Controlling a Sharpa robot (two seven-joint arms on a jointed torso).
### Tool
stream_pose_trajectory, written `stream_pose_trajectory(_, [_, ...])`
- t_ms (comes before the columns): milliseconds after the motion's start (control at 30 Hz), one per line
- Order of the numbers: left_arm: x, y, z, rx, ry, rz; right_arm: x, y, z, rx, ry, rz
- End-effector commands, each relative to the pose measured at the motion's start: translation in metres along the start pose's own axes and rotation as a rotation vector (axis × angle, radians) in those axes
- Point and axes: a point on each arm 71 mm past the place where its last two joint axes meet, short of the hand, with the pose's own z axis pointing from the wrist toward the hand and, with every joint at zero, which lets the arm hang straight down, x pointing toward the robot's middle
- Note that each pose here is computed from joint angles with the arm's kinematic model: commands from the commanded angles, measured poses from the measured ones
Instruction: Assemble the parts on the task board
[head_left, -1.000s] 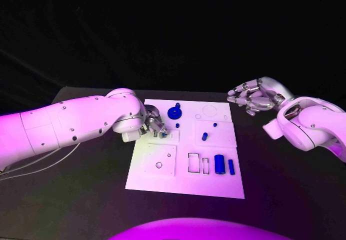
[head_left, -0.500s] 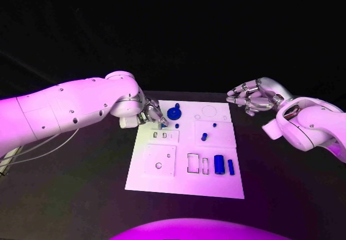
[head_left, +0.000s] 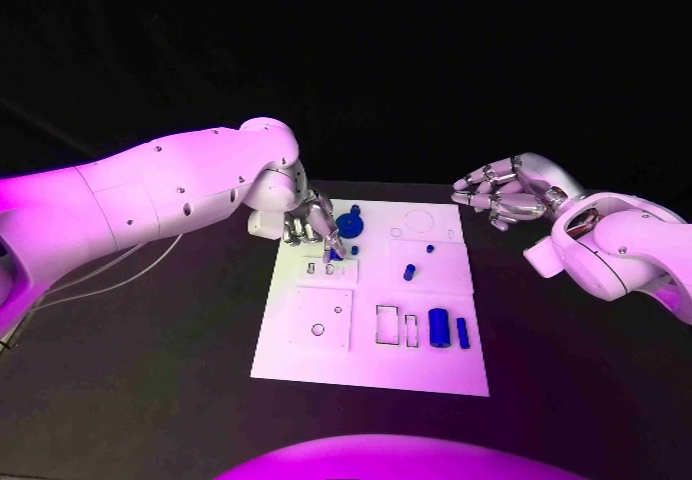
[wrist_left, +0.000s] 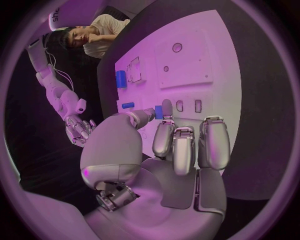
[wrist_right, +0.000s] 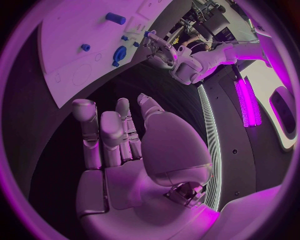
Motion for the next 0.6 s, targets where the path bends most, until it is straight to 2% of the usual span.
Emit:
stream_pose_trajectory(33, [0.0034,0.0056,-0.0001,-0.130,0.118,0.066,0.001,0.000,0.000,-0.002,0.005,-0.006])
stream_pose_trajectory(200, [0.0006,0.0013,0.0036,-0.150,0.128,0.084,0.001,0.001,0.001,-0.003,0.005,-0.006])
stream_pose_trajectory(400, [0.0030,-0.0028,0.0086,-0.173,0.148,0.121,0.001,0.001,0.001,-0.003,0.006,-0.005])
stream_pose_trajectory(600, [0.0030,-0.0041,0.0117,-0.197,0.133,0.138,0.002,0.001,0.001,-0.004,0.005,-0.005])
